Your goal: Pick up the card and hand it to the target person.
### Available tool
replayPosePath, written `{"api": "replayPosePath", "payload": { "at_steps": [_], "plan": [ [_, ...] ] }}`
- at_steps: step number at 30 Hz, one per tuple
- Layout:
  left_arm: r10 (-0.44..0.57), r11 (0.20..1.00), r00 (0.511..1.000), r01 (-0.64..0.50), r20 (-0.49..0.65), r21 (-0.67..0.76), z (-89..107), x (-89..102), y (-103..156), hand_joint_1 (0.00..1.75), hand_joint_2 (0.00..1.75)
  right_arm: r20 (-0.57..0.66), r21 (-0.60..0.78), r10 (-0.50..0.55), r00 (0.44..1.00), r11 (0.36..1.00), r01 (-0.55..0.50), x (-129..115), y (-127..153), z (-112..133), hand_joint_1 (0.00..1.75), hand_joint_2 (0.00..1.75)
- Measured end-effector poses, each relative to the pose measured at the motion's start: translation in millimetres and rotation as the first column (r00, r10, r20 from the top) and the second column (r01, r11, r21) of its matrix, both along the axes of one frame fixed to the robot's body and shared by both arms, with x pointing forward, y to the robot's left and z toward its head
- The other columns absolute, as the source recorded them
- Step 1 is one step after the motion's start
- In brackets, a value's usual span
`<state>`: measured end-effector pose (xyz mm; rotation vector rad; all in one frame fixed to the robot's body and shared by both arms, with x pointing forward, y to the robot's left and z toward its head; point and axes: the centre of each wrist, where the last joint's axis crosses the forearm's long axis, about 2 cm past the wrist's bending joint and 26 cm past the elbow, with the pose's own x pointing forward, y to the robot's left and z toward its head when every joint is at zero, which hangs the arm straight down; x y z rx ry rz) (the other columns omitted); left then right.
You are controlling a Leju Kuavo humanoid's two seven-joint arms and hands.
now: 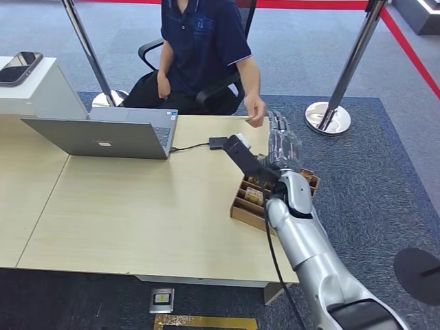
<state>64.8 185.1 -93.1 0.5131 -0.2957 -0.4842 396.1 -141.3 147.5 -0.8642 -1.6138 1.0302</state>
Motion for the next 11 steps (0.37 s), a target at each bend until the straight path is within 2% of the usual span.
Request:
{"api": "replayPosePath", "payload": {
  "at_steps": [6,11],
  "plan": [
    [0.022,1.0,1.0,-0.022,-0.007,0.0,-0.1,-0.4,0,0.0,0.0,0.109,-0.02,-0.007,0.994,1.0,0.009,-11,0,-3,0.0,0.0],
    [0.039,0.999,0.999,-0.039,-0.009,0.0,-0.2,-0.9,1,0.0,0.0,0.199,-0.025,-0.037,0.979,0.999,0.043,-30,-6,-7,0.0,0.0]
  ]
}}
